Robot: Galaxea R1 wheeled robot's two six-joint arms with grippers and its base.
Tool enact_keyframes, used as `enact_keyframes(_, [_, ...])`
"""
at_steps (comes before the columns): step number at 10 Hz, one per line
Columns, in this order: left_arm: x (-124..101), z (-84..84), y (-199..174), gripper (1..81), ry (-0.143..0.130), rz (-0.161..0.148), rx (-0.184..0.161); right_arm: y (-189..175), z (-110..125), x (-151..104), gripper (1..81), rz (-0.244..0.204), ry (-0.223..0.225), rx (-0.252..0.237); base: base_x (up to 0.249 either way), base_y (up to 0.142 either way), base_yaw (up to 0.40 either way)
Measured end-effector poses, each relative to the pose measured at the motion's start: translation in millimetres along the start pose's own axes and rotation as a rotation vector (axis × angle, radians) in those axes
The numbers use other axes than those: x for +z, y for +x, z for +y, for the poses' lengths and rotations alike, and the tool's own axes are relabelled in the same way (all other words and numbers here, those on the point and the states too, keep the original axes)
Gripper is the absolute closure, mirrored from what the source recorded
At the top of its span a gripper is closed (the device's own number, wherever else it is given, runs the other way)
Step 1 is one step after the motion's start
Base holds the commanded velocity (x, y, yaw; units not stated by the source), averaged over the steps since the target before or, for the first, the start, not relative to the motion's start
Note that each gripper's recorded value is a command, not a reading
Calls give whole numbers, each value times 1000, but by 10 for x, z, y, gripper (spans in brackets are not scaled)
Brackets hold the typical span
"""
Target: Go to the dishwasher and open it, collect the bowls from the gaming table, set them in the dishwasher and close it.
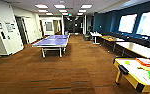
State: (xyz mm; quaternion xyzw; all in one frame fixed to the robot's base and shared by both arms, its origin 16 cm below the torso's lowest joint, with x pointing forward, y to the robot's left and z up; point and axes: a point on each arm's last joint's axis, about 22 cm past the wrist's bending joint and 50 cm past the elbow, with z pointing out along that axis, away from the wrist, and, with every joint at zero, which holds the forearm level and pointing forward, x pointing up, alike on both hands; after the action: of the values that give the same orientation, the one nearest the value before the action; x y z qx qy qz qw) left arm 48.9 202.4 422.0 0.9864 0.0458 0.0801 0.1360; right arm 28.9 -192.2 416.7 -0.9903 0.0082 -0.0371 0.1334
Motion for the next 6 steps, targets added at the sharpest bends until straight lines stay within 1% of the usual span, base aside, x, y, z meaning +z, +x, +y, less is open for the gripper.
enact_keyframes(1, [-2,-11,5,10,1,2,1,-6,0,0,10,0,0,0,0,0,161])
enact_keyframes(2, [-3,-11,-4,10,1,0,0,-14,-4,0,10,-2,1,0,0,0,0])
enact_keyframes(3, [-3,-4,-36,10,0,-5,0,8,-9,1,10,3,1,0,0,0,-275])
enact_keyframes(6, [-2,-5,-3,10,1,-1,1,-36,-4,0,10,-4,1,1,0,0,-330])
